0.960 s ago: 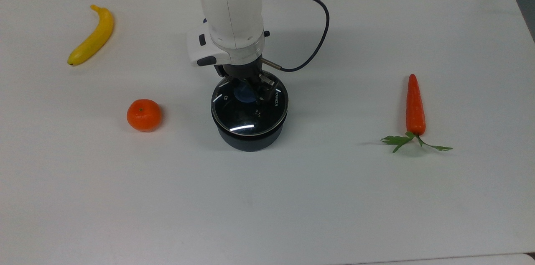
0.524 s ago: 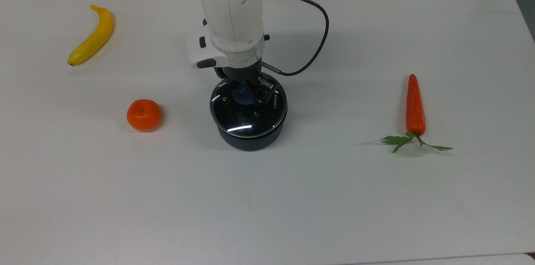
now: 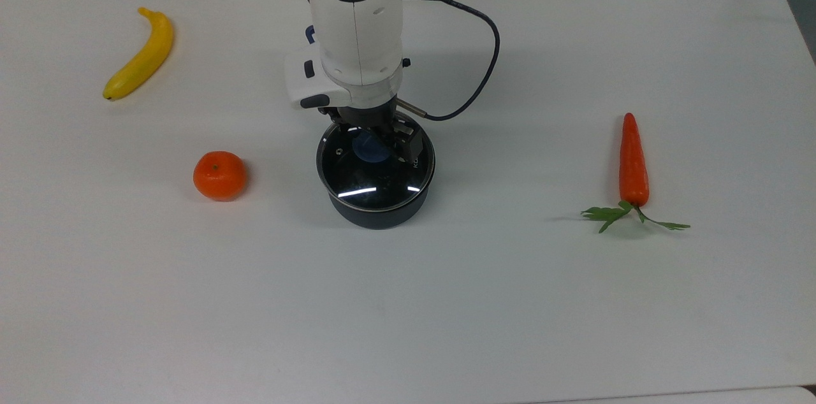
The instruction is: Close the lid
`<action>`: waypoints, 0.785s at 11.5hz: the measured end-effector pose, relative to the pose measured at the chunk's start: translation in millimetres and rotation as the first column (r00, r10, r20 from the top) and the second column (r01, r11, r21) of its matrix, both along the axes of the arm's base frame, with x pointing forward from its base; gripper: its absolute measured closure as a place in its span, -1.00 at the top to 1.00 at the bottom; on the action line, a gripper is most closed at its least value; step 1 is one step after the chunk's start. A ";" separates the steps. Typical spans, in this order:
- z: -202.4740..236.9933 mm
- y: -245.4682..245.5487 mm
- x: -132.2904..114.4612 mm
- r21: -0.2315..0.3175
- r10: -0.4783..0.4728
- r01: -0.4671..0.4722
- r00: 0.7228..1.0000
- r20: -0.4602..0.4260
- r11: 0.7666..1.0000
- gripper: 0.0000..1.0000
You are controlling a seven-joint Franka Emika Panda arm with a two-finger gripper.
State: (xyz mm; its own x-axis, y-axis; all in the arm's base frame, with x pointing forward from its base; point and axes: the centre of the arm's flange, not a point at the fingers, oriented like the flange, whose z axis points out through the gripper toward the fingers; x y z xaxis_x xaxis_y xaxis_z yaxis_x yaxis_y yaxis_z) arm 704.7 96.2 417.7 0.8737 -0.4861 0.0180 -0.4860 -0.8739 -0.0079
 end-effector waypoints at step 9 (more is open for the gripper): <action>157.2 -119.6 -93.7 0.045 0.273 -0.270 0.960 -0.058 0.962 1.00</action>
State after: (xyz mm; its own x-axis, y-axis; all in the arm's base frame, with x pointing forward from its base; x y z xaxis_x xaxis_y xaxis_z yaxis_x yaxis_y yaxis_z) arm 611.0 -23.5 574.9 0.9717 -0.2298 -0.0546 -0.2310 -0.9728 -0.0185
